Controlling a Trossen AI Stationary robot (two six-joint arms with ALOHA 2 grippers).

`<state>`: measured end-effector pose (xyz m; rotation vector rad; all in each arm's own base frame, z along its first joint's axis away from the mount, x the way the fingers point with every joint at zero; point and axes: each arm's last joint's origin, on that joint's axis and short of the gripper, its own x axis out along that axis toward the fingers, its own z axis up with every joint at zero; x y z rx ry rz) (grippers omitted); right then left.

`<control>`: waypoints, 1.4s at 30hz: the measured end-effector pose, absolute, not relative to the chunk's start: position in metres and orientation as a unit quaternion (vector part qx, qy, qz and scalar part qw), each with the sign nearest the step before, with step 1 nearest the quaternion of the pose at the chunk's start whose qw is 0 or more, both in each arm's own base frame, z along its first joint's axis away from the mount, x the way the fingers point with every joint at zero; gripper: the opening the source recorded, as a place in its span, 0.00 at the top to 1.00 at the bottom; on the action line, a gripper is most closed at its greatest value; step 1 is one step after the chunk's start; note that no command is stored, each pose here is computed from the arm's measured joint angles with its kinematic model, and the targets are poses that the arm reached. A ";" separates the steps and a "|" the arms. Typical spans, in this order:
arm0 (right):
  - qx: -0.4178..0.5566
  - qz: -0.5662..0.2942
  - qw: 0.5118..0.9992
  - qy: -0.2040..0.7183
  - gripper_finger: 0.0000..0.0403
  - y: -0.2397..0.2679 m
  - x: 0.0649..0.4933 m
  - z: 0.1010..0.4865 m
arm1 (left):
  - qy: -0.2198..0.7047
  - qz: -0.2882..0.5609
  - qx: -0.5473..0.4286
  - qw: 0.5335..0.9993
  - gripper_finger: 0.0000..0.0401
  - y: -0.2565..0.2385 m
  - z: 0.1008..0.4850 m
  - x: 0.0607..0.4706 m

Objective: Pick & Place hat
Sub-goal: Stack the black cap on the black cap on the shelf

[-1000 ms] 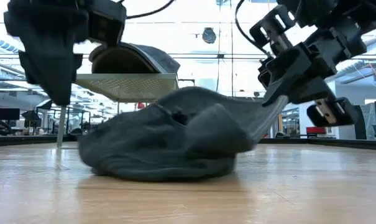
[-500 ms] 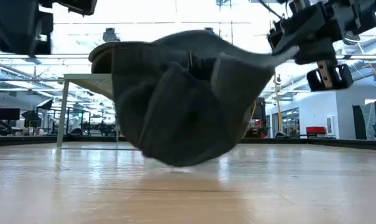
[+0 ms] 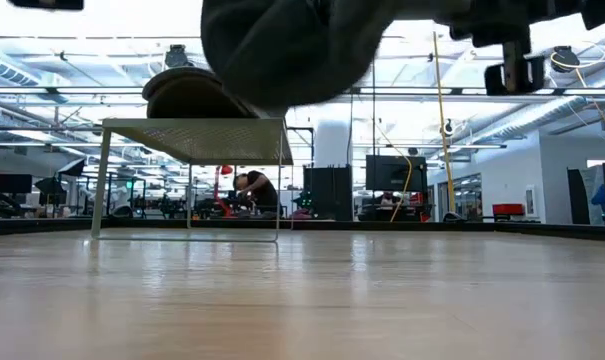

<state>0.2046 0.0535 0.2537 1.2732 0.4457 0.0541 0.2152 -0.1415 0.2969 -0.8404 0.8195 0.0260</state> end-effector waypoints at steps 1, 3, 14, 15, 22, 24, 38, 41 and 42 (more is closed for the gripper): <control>0.582 0.023 0.790 0.191 0.98 0.052 0.203 0.257 | 0.366 0.012 -0.397 0.842 0.78 -0.139 0.303 0.212; 0.562 0.022 0.812 0.156 0.98 0.050 0.200 0.264 | 0.332 0.014 -0.395 0.856 0.78 -0.134 0.314 0.205; 0.425 0.038 0.904 -0.009 0.98 0.043 0.191 0.296 | 0.200 0.028 -0.380 0.903 0.78 -0.106 0.353 0.175; 0.415 0.043 0.908 -0.022 0.98 0.043 0.191 0.299 | 0.187 0.028 -0.378 0.906 0.78 -0.105 0.356 0.173; 0.357 0.015 0.921 -0.154 0.98 0.038 0.187 0.321 | 0.104 0.047 -0.368 0.923 0.78 -0.097 0.372 0.167; 0.340 0.001 0.921 -0.190 0.98 0.036 0.184 0.327 | 0.078 0.053 -0.363 0.927 0.78 -0.095 0.377 0.166; 0.327 -0.062 0.892 -0.306 0.98 0.029 0.174 0.345 | -0.059 0.168 -0.149 0.973 0.78 -0.086 0.407 0.167; 0.327 -0.040 0.890 -0.317 0.98 0.030 0.173 0.348 | -0.072 0.198 -0.110 0.971 0.78 -0.082 0.413 0.167; 0.327 -0.030 0.889 -0.318 0.98 0.030 0.172 0.348 | -0.079 0.201 -0.102 0.971 0.78 -0.080 0.415 0.167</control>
